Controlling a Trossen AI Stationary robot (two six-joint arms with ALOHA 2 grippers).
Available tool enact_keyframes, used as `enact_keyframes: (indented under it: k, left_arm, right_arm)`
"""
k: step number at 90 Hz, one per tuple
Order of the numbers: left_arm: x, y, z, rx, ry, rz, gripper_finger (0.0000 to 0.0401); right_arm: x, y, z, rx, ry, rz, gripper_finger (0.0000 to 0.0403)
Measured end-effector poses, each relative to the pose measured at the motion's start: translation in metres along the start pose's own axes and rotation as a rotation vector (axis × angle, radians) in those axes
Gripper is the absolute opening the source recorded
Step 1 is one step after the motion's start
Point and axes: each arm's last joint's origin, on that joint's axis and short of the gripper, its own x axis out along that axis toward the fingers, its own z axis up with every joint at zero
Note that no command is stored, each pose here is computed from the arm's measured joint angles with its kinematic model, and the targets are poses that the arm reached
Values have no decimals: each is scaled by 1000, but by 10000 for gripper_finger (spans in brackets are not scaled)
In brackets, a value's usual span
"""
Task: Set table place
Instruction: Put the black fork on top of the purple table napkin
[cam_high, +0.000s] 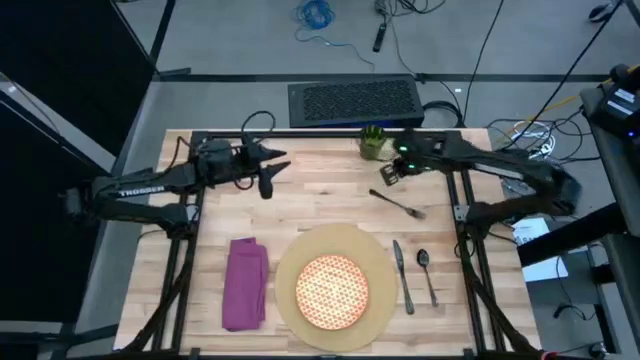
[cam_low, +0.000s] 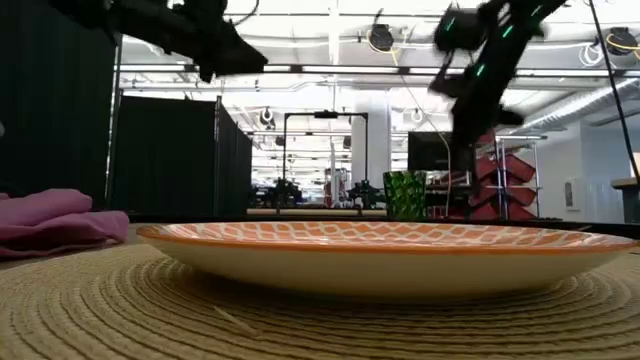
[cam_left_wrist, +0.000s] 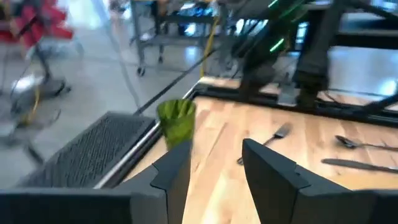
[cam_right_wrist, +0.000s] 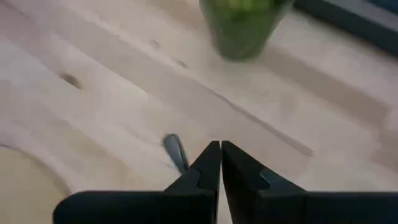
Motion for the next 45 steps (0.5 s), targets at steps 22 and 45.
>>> enact_keyframes:
  k: [22,45]
  left_arm:
    - [74,-14,-20,-9,248,-113,131]
    - [181,-39,-2,184,331,-277,131]
  right_arm:
    - [-89,-21,-33,70,-350,172,0]
    - [-80,-29,-56,52,-415,204,0]
